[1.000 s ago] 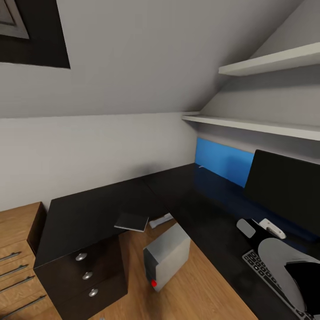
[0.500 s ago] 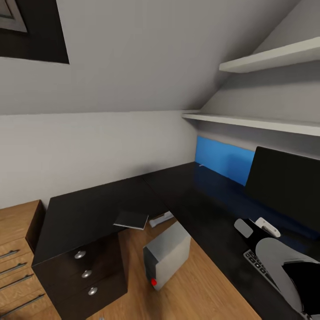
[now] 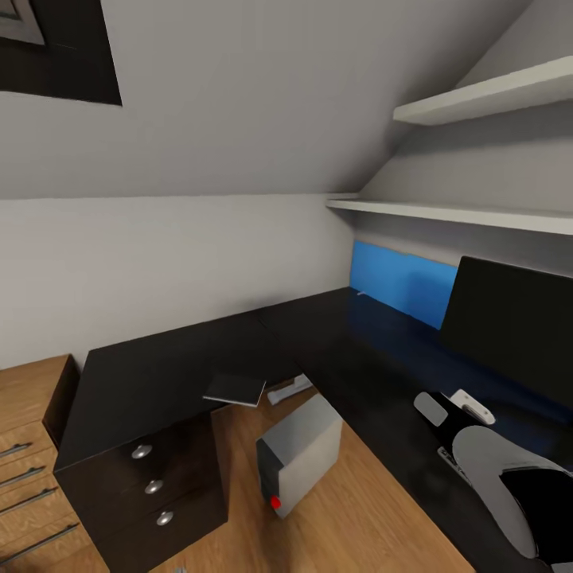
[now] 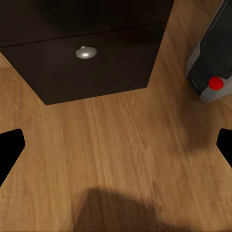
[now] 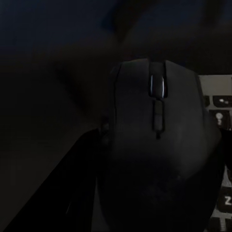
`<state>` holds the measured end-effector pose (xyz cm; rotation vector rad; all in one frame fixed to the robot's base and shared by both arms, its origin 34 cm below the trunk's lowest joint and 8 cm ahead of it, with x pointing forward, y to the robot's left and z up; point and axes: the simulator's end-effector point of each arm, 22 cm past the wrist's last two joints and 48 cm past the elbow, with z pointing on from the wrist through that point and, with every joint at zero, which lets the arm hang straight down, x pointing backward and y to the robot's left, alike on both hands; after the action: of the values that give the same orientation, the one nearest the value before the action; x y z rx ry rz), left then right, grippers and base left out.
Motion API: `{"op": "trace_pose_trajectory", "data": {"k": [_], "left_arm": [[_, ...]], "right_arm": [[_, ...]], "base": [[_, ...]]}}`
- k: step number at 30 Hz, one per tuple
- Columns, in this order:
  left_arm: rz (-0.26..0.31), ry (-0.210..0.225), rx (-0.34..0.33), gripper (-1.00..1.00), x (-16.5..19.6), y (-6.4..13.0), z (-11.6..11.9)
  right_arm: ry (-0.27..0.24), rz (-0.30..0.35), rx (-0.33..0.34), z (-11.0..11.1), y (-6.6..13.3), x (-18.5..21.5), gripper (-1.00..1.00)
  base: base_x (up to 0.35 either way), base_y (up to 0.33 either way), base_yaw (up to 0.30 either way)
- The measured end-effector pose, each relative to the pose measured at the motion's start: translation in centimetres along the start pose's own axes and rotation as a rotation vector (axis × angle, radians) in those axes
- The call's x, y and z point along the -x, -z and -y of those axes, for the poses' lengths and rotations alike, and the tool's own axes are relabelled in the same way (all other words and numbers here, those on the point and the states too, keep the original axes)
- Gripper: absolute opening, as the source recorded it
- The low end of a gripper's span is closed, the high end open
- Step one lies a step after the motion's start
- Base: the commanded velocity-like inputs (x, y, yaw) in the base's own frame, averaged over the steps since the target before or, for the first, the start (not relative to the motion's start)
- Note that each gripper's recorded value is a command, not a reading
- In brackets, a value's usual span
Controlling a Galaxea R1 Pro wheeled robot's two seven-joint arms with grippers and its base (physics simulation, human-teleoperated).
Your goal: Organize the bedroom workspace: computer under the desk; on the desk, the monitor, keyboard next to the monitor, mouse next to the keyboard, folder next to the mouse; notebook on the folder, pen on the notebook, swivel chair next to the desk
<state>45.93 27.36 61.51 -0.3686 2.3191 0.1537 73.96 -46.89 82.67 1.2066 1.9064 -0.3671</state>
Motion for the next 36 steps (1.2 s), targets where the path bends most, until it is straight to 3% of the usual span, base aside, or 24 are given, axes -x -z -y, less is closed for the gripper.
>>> {"op": "trace_pose_trajectory", "data": {"k": [13,17,18,26,36], "left_arm": [[-0.001,-0.004,-0.003,1.00,-0.7,-0.7,0.1],[-0.001,-0.006,-0.004,1.00,-0.8,-0.7,0.1],[-0.001,-0.007,-0.003,1.00,-0.8,-0.7,0.0],[-0.005,-0.011,-0.006,1.00,-1.0,-0.7,0.0],[-0.006,-0.013,-0.008,1.00,-1.1,-0.7,0.1]], "right_arm": [[0.014,-0.016,0.015,-0.6,-0.2,-1.6,-1.00],[0.034,-0.043,0.038,-1.3,0.0,-2.4,-1.00],[0.045,-0.064,0.070,-2.4,0.5,-3.4,-1.00],[0.059,-0.077,0.160,-4.9,1.3,-4.4,-1.00],[0.060,-0.077,0.178,-5.2,1.3,-4.4,-1.00]], "base": [[0.000,0.000,0.000],[0.000,0.000,0.000],[0.000,0.000,0.000],[0.000,0.000,0.000],[0.029,0.035,0.000]]}}
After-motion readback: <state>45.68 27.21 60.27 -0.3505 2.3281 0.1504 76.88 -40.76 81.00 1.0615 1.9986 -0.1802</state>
